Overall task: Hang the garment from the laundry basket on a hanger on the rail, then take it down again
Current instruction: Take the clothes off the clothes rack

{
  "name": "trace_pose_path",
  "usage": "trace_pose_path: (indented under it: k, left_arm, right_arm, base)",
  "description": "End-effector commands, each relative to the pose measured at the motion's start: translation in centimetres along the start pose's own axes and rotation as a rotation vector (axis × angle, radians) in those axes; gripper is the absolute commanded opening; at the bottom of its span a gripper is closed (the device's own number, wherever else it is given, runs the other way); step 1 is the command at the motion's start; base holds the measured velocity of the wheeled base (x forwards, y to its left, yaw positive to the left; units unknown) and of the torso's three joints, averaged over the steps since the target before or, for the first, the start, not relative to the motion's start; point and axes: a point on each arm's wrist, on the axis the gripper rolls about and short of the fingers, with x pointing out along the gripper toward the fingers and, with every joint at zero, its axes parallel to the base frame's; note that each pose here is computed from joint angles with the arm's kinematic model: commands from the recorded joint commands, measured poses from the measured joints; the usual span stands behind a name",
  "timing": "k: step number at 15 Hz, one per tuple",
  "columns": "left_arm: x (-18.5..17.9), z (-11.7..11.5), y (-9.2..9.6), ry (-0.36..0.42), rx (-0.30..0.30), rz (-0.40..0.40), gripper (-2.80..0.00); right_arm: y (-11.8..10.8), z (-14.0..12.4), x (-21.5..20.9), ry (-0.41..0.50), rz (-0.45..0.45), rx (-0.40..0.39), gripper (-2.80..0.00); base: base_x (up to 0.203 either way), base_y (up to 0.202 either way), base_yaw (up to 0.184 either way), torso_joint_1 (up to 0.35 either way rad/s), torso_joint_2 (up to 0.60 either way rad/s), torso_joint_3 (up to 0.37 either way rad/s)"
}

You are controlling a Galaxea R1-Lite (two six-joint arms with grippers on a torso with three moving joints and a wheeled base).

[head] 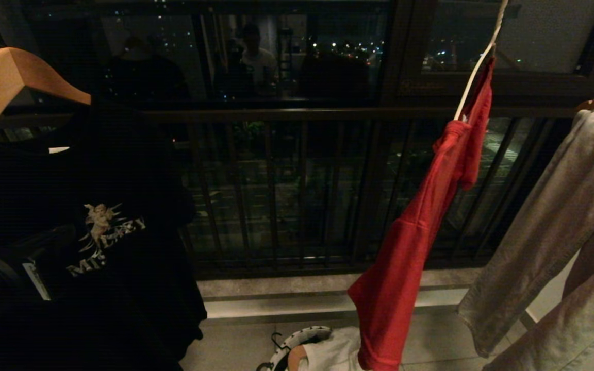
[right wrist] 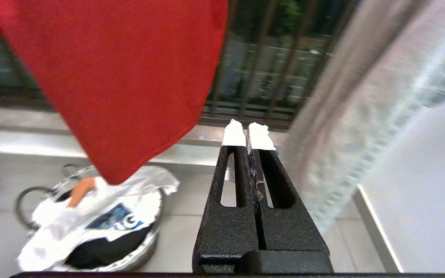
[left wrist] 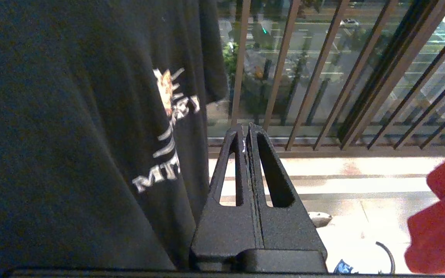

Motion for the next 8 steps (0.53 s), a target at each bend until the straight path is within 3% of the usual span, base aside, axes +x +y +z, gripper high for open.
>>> trace_pose_path:
  k: [1, 6, 8]
  left_arm:
    - [-0.2, -0.2, 0.1, -0.001, 0.0, 0.002, -2.8]
    - [-2.4, -1.3, 0.7, -0.03, -0.008, 0.001, -2.8]
    - [-4.2, -1.5, 1.1, -0.085, -0.017, -0.003, -2.8]
  right_arm:
    - [0.1, -0.5, 0.2, 0.015, 0.036, -0.003, -2.8]
    - [0.2, -1.0, 0.3, 0.033, 0.043, 0.054, -2.8]
    - [0.2, -0.9, 0.3, 0.031, 0.044, 0.06, -2.8]
  base:
    - [0.0, 0.0, 0.0, 0.0, 0.0, 0.0]
    - [0.0, 0.0, 0.0, 0.0, 0.0, 0.0]
    - [0.0, 0.0, 0.0, 0.0, 0.0, 0.0]
